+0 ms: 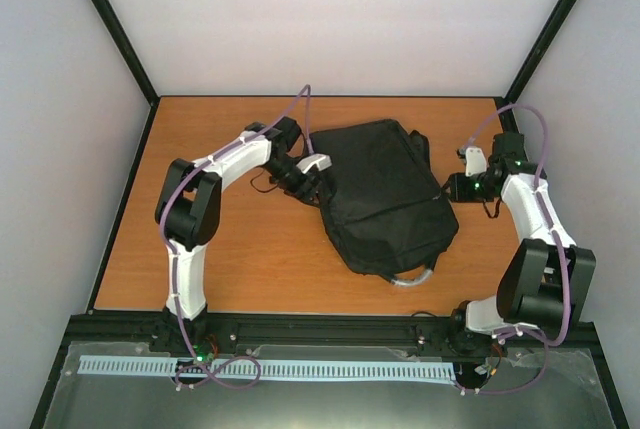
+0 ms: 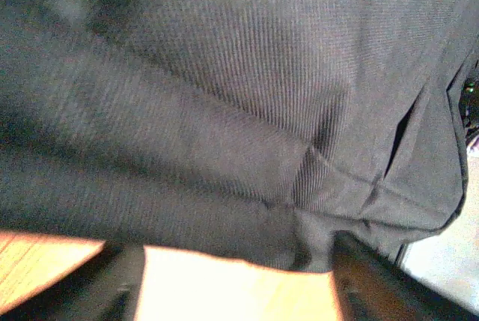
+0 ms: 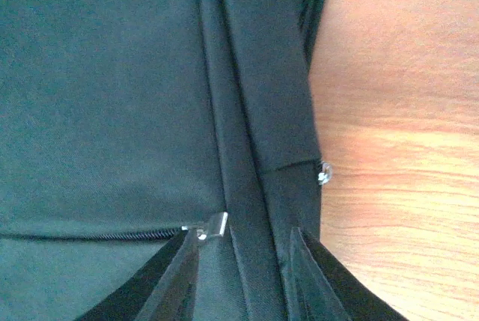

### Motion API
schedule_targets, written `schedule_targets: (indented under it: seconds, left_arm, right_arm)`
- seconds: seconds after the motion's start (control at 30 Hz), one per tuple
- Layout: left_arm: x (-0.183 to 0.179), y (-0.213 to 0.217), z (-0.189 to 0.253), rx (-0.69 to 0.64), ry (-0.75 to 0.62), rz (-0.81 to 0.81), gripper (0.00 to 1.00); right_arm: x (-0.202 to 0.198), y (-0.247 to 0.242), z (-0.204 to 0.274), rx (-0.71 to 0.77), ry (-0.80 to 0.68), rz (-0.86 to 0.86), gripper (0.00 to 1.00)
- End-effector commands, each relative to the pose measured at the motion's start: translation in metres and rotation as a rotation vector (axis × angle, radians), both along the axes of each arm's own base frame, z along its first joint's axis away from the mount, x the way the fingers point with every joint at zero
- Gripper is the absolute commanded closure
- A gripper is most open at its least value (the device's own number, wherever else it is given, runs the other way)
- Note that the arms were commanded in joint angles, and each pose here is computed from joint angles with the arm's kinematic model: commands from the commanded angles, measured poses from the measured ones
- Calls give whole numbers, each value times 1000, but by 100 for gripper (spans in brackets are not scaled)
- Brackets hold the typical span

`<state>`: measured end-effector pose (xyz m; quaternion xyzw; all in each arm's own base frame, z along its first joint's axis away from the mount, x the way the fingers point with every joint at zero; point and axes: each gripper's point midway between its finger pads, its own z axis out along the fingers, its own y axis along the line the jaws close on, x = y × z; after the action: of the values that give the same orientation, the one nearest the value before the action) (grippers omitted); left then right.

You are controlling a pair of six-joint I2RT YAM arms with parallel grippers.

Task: Pack the student bag
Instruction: Zip the student bag at the center of the board, then reset both arms

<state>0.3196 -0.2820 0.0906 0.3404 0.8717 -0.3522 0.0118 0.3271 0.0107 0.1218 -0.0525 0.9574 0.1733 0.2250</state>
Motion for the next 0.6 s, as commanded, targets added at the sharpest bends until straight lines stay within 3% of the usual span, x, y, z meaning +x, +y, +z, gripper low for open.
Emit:
schedule_targets:
  seconds: [0.0, 0.13, 0.27, 0.3, 0.37, 0.57]
  left_arm:
    - [-1, 19, 31, 30, -91, -12, 1]
    - [1, 41, 44, 68, -126, 67, 0]
    - [23, 79, 57, 128, -225, 204, 0]
    - [30, 90, 62, 144, -258, 247, 0]
    - [48, 113, 73, 177, -329, 351, 0]
    - [102, 185, 119, 200, -482, 749, 0]
  right_arm:
    - [11, -9, 44, -57, -122, 19, 60]
    - [26, 3, 78, 10, -228, 64, 52]
    - [52, 1, 111, 11, -326, 63, 35]
    - [58, -1, 117, 0, -344, 58, 27]
    - [69, -5, 130, -23, -384, 55, 2]
    - [72, 21, 159, -87, -476, 167, 0]
